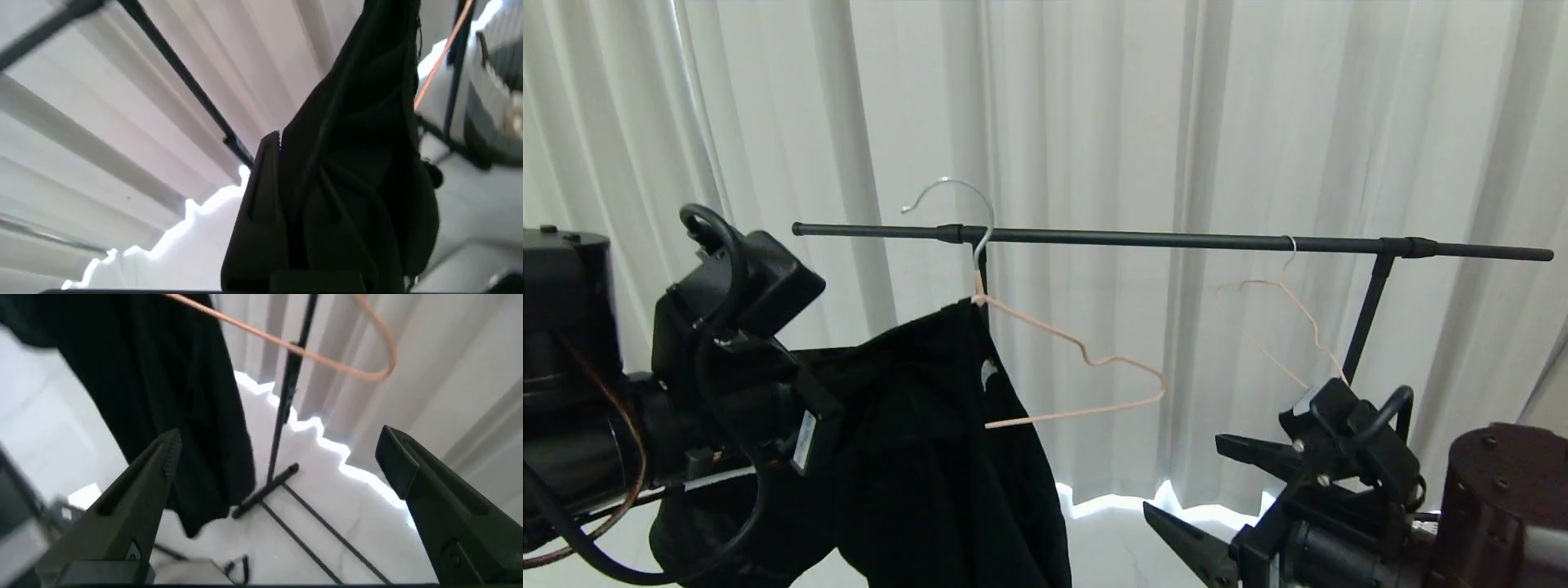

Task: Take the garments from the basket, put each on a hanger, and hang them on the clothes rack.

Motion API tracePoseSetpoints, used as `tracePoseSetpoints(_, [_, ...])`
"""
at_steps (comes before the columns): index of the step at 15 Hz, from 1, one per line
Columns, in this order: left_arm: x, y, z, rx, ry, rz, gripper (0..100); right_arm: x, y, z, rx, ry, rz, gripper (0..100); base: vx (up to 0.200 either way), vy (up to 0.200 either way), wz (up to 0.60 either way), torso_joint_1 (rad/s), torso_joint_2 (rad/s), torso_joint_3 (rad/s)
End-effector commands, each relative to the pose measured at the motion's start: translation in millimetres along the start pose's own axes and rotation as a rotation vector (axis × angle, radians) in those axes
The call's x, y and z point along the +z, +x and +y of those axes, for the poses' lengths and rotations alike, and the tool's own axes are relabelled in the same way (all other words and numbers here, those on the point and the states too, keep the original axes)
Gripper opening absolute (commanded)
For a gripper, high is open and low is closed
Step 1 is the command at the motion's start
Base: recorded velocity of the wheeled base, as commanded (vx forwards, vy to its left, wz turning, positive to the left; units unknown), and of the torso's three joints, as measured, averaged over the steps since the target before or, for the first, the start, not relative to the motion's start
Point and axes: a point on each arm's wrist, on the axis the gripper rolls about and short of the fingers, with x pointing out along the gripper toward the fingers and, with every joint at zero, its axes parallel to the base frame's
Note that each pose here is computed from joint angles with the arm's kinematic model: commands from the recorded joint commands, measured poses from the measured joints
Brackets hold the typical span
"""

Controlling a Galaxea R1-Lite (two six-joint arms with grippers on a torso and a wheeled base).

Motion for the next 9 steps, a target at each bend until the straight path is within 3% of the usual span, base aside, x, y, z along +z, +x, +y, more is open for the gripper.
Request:
tracePoseSetpoints(1, [16,5,7.4,0.02,-0.004,-0.038,0,8.0,23,4.6,-0.046,0.055,-0.021,100,0.0,0.0,0.0,0.0,0.0,0.0])
tracePoseSetpoints(5, [37,11,9.7,0.009,0.009,-0.095,0,23.4,63,16.3,-0.049,0.121,-0.066,100,0.0,0.0,0.0,0.0,0.0,0.0])
tracePoseSetpoints(9, [48,12,6.5,-0.01,0.02,-0.132,0,13.8,91,20.2,-0.109,0.135,-0.047,100,0.0,0.0,0.0,0.0,0.0,0.0])
